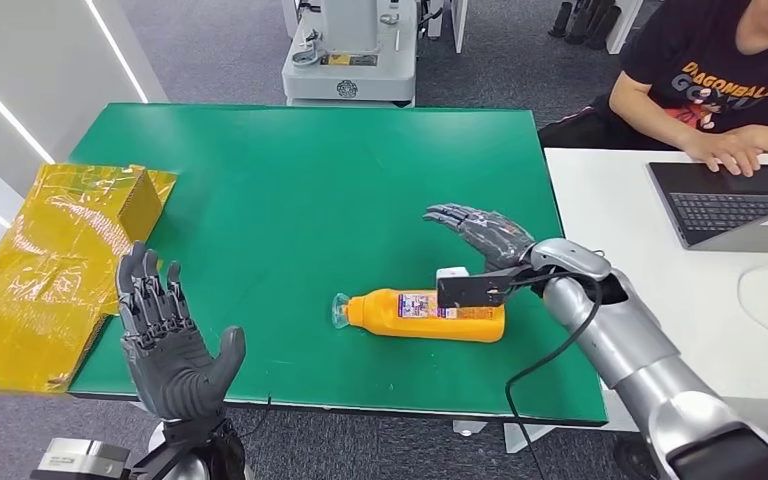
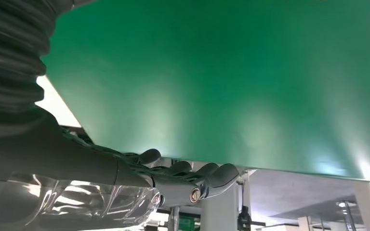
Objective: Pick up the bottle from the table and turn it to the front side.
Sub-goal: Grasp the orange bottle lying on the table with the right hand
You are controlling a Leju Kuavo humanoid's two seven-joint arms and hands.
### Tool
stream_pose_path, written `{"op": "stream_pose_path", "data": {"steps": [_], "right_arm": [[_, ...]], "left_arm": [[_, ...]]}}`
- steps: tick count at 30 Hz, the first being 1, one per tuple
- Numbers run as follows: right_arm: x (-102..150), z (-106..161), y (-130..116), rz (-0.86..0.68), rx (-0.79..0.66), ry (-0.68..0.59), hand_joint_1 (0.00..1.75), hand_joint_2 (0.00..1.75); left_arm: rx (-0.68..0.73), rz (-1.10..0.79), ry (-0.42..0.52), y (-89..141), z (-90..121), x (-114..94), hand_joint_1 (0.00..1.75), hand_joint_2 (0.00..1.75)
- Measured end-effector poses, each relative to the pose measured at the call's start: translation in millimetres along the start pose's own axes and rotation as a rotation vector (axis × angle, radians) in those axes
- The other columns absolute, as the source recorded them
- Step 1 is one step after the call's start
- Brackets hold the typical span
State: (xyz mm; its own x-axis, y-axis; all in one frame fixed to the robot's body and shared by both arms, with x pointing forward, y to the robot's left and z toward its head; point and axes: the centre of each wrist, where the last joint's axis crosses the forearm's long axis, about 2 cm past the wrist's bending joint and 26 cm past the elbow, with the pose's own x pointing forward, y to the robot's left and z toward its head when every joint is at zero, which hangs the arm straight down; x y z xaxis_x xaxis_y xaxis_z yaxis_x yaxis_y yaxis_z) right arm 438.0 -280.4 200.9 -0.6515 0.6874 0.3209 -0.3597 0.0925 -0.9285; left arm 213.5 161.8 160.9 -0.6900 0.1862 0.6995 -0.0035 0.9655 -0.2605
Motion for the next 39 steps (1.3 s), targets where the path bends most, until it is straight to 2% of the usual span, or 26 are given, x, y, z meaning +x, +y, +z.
{"op": "stream_pose_path", "data": {"steps": [7,18,30,39], "right_arm": [[-13.4,1.4,-3.5,-0.053,0.105,-0.012,0.0,1.75],[-19.1,6.1,33.5,-0.114,0.223,-0.033,0.0,1.75],[-18.2,7.5,75.8,-0.144,0.233,-0.01,0.0,1.75],[-15.1,2.8,85.5,-0.154,0.218,0.019,0.0,1.75]], "left_arm": [[-0.006,0.012,-0.002,-0.5,-3.6,-2.5,0.0,1.75],[-0.012,0.02,-0.002,-0.9,-5.6,-4.4,0.0,1.75],[-0.016,0.005,-0.001,2.5,-5.1,-5.5,0.0,1.75],[-0.003,-0.024,0.007,6.0,-1.2,-5.6,0.0,1.75]]}}
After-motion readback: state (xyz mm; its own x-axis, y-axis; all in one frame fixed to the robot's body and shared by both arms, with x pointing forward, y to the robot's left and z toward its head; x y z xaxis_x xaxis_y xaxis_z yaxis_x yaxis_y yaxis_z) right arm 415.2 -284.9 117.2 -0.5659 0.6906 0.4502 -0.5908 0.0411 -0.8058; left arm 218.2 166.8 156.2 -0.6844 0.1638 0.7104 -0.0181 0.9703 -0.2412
